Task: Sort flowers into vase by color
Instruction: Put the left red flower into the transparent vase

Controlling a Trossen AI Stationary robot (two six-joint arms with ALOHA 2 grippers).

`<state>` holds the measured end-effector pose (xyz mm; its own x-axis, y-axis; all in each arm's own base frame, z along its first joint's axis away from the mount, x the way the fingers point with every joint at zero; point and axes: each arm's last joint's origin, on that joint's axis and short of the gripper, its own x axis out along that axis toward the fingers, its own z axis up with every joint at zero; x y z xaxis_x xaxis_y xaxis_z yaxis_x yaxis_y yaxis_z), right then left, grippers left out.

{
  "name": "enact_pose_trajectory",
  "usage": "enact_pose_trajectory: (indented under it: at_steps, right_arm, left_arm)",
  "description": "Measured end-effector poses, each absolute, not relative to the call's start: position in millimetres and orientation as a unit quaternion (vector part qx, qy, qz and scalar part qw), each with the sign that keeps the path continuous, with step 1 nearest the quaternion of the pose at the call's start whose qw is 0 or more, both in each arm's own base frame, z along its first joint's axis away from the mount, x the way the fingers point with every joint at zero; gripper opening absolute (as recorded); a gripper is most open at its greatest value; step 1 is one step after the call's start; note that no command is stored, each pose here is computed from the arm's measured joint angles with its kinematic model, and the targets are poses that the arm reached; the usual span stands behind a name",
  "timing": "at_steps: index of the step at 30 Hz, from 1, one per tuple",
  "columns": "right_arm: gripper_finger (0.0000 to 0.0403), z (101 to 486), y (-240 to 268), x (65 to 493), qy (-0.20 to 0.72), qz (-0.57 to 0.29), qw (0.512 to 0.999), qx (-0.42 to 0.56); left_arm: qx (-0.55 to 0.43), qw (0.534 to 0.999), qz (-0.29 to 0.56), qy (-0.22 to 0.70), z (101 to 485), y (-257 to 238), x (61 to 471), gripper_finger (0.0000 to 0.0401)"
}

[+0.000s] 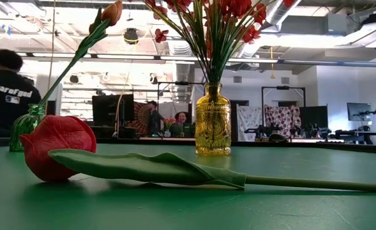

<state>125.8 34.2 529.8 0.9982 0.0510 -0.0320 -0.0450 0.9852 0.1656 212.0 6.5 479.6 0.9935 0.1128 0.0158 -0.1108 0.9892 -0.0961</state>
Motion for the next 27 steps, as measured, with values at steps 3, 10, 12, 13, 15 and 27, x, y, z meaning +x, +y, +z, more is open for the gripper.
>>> enact_pose_trajectory:
  at_steps: [3,10,12,13,15,27]
  right_arm:
    - [0.0024,524,43,119,0.047,0.035,0.994,0.093]
    - [0.0023,512,67,104,0.109,0.087,0.987,0.085]
    - [0.0023,508,72,98,0.123,0.082,0.985,0.091]
    - [0.0023,507,75,95,0.130,0.080,0.984,0.094]
    - [0.0023,503,79,88,0.140,0.073,0.982,0.100]
    - [0.0023,438,120,47,0.111,0.058,0.981,0.145]
  left_arm:
    - [-0.048,0.996,0.069,-0.009,479,7,212,0.0183]
    - [-0.043,0.995,0.089,-0.010,479,8,212,0.0183]
    - [-0.043,0.995,0.090,-0.010,479,8,212,0.0183]
    - [-0.043,0.995,0.091,-0.010,479,9,212,0.0183]
    - [-0.044,0.995,0.091,-0.010,479,9,212,0.0183]
    - [-0.046,0.994,0.102,-0.011,479,9,212,0.0183]
